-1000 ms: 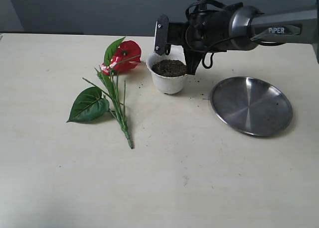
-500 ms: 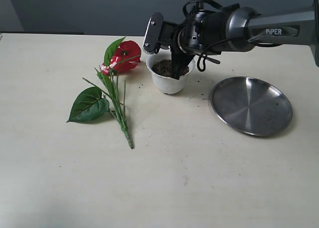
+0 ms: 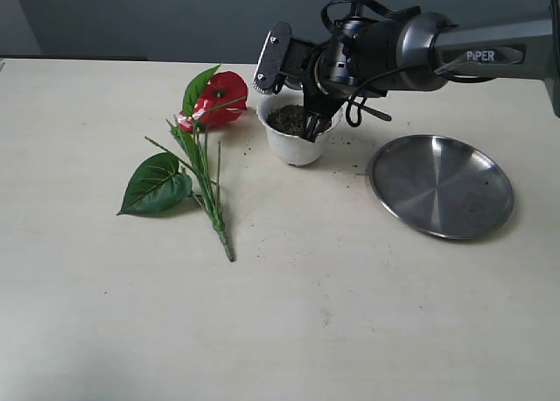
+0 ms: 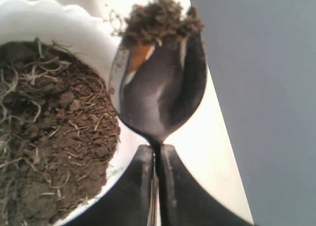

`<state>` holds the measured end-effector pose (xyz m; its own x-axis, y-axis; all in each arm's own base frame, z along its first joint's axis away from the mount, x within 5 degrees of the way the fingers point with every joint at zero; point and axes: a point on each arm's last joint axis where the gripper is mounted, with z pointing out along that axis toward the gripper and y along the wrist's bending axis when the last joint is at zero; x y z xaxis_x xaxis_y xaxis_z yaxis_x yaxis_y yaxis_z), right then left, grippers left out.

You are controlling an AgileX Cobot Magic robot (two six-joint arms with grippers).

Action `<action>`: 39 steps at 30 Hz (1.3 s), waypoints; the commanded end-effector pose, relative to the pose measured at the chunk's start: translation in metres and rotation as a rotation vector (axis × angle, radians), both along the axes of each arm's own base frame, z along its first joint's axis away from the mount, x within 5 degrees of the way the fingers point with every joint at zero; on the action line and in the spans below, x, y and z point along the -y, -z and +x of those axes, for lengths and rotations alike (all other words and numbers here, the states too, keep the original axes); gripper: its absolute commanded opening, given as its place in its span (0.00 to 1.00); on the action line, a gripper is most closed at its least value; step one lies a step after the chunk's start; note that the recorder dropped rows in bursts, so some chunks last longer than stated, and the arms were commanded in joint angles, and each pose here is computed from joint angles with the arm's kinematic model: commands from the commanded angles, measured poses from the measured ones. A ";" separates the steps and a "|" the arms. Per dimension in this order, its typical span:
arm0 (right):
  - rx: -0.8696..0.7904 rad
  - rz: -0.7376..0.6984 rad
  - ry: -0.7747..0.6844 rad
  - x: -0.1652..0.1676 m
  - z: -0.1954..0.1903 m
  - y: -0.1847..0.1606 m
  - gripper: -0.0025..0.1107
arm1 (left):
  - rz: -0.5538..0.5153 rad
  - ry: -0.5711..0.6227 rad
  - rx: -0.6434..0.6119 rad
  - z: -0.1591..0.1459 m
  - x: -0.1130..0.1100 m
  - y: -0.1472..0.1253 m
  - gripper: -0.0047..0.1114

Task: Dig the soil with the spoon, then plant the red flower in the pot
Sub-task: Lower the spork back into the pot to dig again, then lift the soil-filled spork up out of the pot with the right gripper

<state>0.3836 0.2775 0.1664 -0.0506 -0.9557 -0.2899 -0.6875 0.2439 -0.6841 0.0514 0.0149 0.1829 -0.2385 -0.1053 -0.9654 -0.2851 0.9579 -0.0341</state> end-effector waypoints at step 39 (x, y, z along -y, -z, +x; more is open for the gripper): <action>0.012 0.053 -0.022 -0.004 0.001 -0.007 0.02 | 0.002 0.001 0.012 0.000 0.000 0.000 0.04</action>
